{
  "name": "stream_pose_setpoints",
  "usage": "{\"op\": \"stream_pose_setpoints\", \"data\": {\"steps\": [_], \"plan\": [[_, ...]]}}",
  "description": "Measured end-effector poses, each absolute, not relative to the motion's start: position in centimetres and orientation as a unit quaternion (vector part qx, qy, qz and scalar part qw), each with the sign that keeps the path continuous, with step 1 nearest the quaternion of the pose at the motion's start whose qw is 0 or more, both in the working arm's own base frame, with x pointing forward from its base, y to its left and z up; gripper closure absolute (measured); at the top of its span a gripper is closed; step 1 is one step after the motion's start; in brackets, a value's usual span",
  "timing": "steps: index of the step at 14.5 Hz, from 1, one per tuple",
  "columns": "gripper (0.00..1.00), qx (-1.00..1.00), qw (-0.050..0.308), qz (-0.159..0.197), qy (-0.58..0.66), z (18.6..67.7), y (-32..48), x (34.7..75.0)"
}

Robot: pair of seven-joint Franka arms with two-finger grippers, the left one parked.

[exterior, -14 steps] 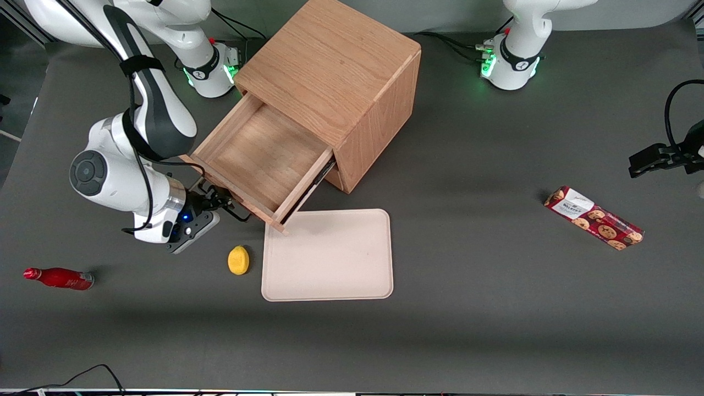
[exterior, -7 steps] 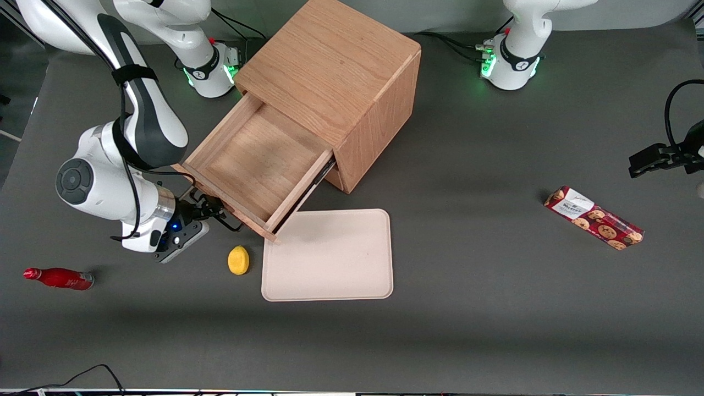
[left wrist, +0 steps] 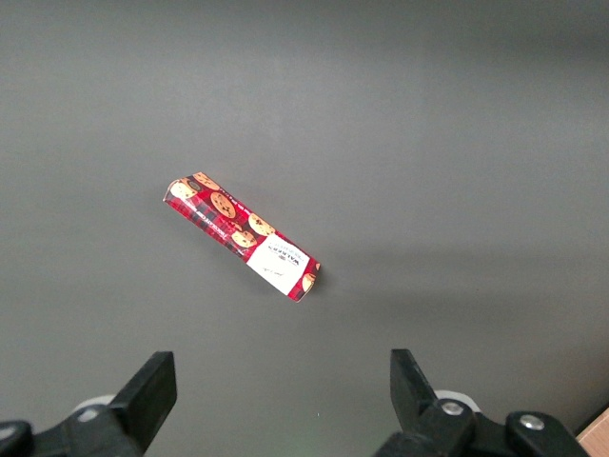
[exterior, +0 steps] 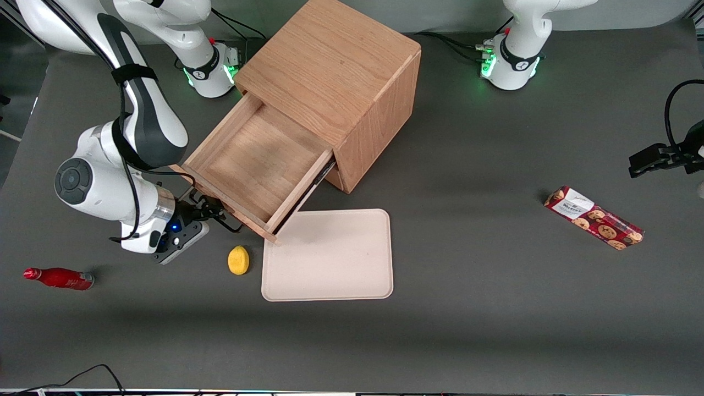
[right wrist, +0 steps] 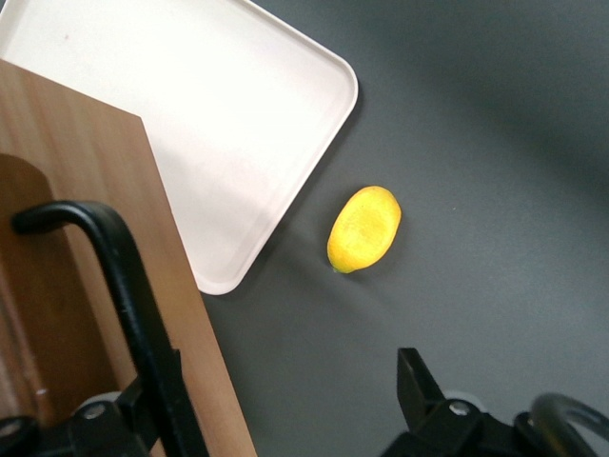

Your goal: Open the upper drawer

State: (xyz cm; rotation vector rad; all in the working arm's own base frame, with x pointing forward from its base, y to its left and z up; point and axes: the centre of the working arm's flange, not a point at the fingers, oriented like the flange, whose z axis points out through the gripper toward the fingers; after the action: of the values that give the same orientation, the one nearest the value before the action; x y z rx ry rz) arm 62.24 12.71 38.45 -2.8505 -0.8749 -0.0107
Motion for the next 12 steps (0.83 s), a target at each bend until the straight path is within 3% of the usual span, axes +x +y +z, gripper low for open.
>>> {"op": "stream_pose_setpoints", "data": {"steps": [6, 12], "plan": [[0.0, -0.951, 0.075, 0.012, -0.301, 45.5, 12.5, 61.0], [0.0, -0.974, 0.055, -0.006, -0.219, 54.0, 8.4, 59.3]]}}
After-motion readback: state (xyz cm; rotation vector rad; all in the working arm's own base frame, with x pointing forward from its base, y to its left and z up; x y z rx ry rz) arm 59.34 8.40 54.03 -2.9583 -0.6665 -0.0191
